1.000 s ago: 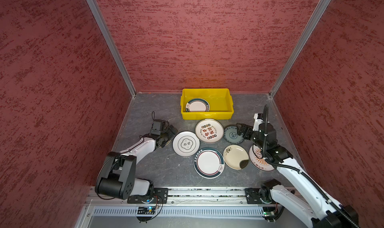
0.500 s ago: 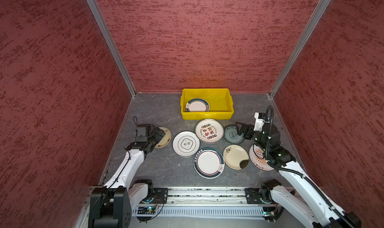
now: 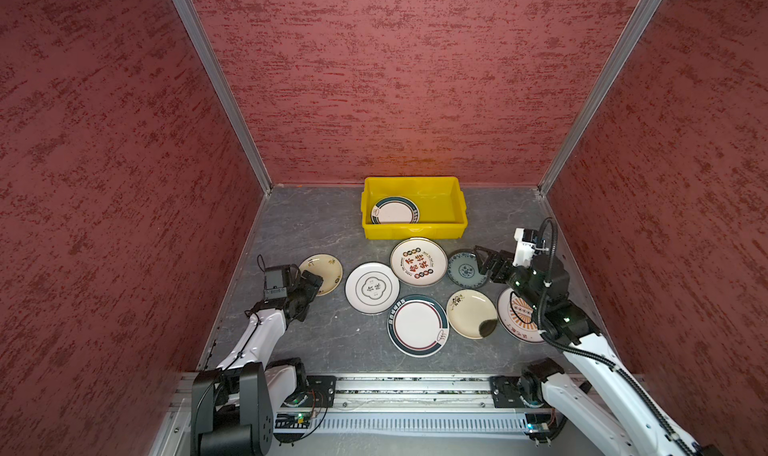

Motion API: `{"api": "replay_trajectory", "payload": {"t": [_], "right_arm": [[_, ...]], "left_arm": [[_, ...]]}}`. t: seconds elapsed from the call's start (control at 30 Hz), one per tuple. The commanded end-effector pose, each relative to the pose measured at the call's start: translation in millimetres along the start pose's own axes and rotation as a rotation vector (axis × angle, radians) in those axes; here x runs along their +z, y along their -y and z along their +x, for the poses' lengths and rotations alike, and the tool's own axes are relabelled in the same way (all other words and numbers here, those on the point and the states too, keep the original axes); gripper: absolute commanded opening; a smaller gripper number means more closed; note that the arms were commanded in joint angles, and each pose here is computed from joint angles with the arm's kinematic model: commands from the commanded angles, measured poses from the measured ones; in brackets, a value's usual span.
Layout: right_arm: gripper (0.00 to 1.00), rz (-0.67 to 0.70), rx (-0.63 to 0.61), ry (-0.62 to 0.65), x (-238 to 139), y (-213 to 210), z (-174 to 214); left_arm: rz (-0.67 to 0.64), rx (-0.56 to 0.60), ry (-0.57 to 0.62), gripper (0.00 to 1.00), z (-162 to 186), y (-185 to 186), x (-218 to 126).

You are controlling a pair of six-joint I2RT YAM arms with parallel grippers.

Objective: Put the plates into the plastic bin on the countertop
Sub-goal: 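Pinch the cream plate's rim with the left gripper and tilt it up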

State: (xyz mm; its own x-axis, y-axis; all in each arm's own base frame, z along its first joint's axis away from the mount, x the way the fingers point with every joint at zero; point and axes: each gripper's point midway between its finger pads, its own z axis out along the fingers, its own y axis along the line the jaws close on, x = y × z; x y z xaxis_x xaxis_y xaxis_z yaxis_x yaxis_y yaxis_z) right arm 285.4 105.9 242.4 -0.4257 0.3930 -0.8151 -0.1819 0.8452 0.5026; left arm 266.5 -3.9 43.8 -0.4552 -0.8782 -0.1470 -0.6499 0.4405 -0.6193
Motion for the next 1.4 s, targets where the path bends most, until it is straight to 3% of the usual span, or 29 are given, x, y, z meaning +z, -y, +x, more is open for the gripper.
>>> {"api": "replay_trajectory", "payload": {"t": [0.0,0.23,0.4,0.77,1.03,1.13,1.27,1.37], "right_arm": [[0.99,0.023,-0.001,0.005,-3.5,5.8,2.4],[0.99,0.046,0.010,0.014,-5.4,10.3,2.2],[0.99,0.054,0.014,0.021,-5.8,11.8,1.3],[0.99,0.063,0.018,0.020,-6.2,14.2,2.9],[0.99,0.064,0.027,0.008,-5.7,14.9,6.0],[0.99,0.066,0.037,0.005,-6.2,15.6,7.0],[0.99,0.063,0.052,0.005,-7.0,14.9,7.2],[0.99,0.056,0.065,-0.002,-7.7,14.0,9.0]], "left_arm": [[0.055,0.003,0.020,0.87,-6.8,9.0,2.4],[0.021,-0.010,0.048,0.77,-12.8,-2.1,6.9],[0.023,-0.013,0.025,0.60,-11.9,-4.0,15.7],[0.001,-0.025,-0.007,0.50,-10.0,-16.9,34.4],[0.002,-0.027,-0.034,0.34,-8.5,-18.7,44.1],[0.004,-0.027,-0.035,0.32,-10.0,-17.6,45.5],[0.005,-0.018,-0.041,0.23,-11.1,-15.5,47.1],[0.010,-0.019,-0.047,0.08,-11.1,-14.4,48.3]]}}
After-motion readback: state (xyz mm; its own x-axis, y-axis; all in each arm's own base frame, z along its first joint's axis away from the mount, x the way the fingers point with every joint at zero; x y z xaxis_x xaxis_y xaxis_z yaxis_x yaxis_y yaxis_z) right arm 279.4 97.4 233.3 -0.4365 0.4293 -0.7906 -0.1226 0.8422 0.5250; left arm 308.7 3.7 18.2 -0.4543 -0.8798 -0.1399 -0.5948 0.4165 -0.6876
